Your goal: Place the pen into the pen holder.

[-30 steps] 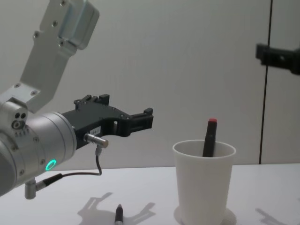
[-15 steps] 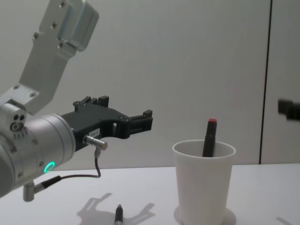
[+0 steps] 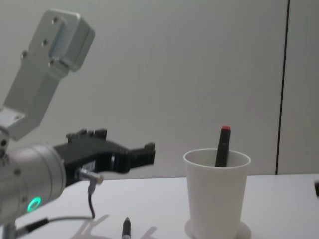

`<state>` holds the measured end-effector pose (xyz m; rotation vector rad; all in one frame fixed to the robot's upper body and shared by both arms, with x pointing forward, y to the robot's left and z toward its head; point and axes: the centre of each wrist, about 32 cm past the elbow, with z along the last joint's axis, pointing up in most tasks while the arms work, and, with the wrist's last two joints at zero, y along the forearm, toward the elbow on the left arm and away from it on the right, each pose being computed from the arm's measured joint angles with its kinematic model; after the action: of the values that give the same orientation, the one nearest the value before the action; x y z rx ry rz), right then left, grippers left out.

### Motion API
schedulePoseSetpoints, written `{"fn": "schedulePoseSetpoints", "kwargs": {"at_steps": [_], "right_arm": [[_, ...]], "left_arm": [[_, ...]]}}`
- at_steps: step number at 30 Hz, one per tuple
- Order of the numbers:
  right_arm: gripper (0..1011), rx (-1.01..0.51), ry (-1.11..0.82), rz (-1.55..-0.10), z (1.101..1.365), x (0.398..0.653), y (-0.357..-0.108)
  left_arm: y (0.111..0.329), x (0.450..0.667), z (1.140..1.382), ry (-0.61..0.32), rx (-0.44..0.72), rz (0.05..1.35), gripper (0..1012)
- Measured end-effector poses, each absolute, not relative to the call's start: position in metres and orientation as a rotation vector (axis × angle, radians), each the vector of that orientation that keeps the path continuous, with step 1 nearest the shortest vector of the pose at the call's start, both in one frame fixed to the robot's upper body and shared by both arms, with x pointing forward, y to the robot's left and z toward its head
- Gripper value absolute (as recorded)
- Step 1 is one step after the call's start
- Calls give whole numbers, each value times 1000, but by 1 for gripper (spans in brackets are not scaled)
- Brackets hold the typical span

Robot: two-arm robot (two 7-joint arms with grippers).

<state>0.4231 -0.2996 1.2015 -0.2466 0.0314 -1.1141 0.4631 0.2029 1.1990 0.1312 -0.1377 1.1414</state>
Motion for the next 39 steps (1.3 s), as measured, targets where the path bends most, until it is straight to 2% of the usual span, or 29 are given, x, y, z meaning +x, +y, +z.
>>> {"fn": "schedulePoseSetpoints", "kwargs": {"at_steps": [10,15,39], "right_arm": [[1002,-369,149,-1068,1182,418,-315],[1002,-416,196,-1042,1172,417,-323],[1001,-465,242,-1014,1162,414,-334]], "left_arm": [[199,437,1192,-12,187,1156,1001],[196,431,1190,17,197,1159,1001],[180,433,1201,76,245,1195,1001]]}}
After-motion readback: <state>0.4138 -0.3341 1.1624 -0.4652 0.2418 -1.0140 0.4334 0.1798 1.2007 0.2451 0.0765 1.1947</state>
